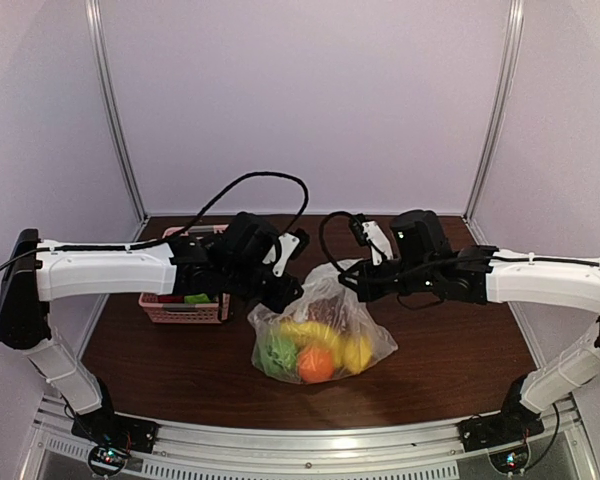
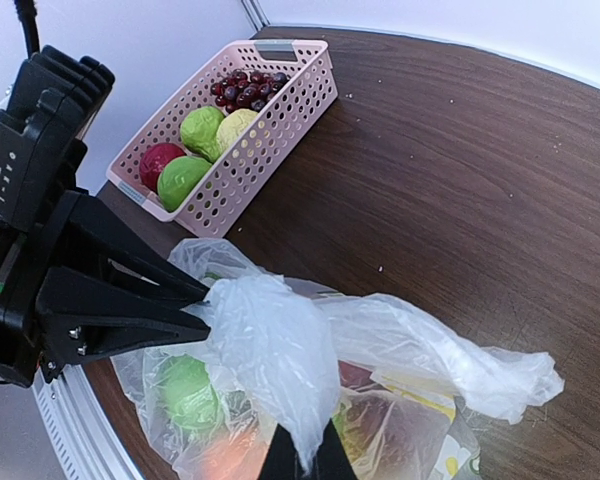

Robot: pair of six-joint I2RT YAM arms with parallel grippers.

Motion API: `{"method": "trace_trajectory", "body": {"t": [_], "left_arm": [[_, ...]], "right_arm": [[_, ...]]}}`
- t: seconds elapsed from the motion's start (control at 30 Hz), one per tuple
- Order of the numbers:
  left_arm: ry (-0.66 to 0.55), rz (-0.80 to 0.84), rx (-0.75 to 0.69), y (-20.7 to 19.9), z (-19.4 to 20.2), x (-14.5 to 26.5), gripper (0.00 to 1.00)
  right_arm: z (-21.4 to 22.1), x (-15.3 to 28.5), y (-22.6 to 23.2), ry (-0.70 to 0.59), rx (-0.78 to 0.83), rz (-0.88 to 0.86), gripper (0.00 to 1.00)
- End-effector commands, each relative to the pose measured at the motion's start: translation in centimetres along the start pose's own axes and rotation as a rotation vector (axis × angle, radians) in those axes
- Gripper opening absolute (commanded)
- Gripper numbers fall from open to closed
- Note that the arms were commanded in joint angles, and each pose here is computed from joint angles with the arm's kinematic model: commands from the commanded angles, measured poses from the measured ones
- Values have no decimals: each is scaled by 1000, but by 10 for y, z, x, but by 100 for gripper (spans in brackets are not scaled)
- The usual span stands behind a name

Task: Untie the knot of the plastic bag and take out the fruit
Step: Untie the bag handles from the takeout bag.

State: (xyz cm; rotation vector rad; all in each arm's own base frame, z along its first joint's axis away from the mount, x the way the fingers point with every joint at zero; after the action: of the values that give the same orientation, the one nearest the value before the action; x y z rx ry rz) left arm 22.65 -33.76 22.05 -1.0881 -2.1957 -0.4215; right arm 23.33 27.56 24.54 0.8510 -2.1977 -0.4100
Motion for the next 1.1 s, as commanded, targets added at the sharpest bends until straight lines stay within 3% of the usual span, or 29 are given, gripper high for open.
{"method": "trace_trajectory", "body": {"t": [0.0, 0.13, 0.63, 0.87, 1.07], "left_arm": [[29, -11, -5, 0, 5, -5, 11], [22, -11, 3, 0, 4, -3, 0], [-36, -89, 75, 9, 7, 22, 0], [-56, -71, 86, 8, 7, 27, 0], [-113, -10, 74, 3, 4, 35, 0]], "right_arm": [[-8, -1, 2, -34, -18, -6, 0], [-9, 1, 2, -43, -22, -1, 0], [9, 7, -28, -62, -118, 76, 0], [3, 14, -20, -45, -99, 37, 0], [-18, 27, -2, -36, -41, 19, 31]]}}
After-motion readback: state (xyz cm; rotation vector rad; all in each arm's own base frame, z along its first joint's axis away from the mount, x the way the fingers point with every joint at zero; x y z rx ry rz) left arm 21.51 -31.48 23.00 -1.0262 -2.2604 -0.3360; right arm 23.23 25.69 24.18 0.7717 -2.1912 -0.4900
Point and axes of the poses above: each gripper's point midway between its finger pads, its own x axis back along the fingers, its own y axis along the line the jaws close on, z = x × y, the point moved 8 cm from there along x, back along the fingers, and after that the axes turned 13 degrees about -x, right-handed, at the moved point
